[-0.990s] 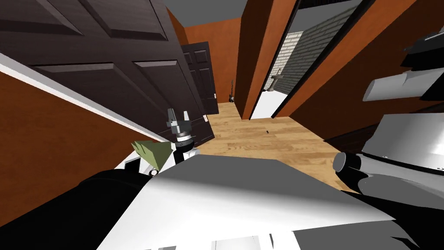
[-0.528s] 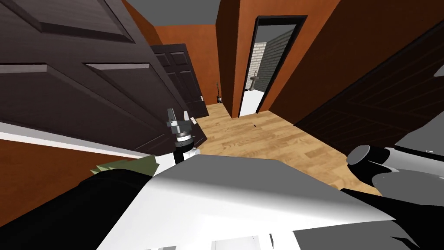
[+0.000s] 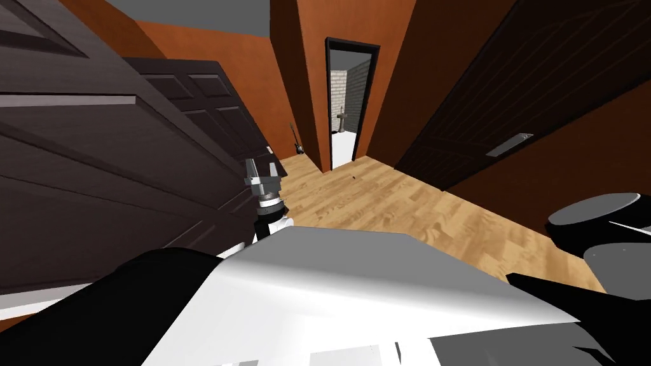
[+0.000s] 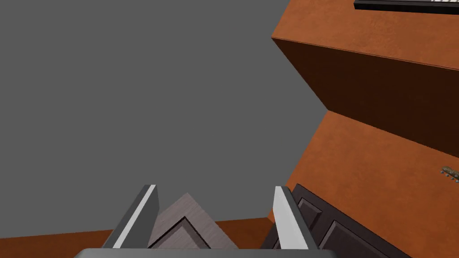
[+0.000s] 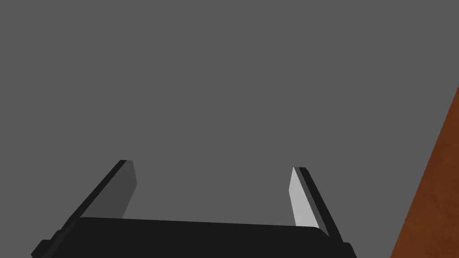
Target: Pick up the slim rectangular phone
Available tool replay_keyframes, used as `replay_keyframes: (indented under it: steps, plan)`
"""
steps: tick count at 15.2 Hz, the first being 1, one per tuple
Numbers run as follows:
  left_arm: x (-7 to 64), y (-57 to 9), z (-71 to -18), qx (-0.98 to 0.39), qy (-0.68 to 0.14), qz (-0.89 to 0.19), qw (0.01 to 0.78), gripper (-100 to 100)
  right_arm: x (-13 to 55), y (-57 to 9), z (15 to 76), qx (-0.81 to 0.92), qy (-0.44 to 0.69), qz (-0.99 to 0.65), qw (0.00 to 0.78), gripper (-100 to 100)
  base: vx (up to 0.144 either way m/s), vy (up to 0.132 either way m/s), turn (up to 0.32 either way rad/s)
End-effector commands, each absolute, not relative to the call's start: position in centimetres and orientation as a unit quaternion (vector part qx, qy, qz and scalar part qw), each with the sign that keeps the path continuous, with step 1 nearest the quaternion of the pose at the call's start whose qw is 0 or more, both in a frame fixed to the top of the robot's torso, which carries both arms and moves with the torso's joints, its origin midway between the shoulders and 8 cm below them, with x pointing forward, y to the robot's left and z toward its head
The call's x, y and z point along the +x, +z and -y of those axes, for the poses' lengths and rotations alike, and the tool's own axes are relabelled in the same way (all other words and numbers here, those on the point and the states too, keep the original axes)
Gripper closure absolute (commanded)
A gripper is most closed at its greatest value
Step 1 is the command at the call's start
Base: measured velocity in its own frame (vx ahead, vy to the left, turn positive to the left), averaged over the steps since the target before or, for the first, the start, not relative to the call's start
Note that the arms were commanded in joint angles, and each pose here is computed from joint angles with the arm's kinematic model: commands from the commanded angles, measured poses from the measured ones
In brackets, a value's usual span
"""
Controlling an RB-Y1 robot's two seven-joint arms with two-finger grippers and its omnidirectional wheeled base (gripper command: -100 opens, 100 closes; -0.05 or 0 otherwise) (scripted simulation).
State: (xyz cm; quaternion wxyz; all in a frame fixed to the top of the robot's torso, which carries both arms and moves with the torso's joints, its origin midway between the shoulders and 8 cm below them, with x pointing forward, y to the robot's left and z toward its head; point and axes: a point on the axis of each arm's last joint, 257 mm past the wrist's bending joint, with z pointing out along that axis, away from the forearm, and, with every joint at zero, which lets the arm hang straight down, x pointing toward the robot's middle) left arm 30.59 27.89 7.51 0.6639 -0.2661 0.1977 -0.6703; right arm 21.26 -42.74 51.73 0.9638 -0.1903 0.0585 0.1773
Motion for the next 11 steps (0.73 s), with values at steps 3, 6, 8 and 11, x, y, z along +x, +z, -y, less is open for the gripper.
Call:
replay_keyframes:
  steps: [3,6,8,11]
  plan:
    - [30.6,7.5,-27.9,-0.266,-0.67,-0.198,0.664,0,15.0,55.1,44.6,-0.19,0.142,0.0,0.971,-100,-0.031,-0.025,-0.475]
    - [30.6,7.5,-27.9,-0.266,-0.67,-0.198,0.664,0,13.9,55.6,44.2,-0.195,0.141,0.012,0.971,-100,-0.031,-0.024,-0.495]
    - [30.6,7.5,-27.9,-0.266,-0.67,-0.198,0.664,0,8.7,57.3,46.0,-0.188,0.11,0.056,0.974,-100,-0.044,-0.041,-0.473]
    - [30.6,7.5,-27.9,-0.266,-0.67,-0.198,0.664,0,6.7,57.9,45.5,-0.194,0.109,0.076,0.972,-100,-0.029,-0.029,-0.473]
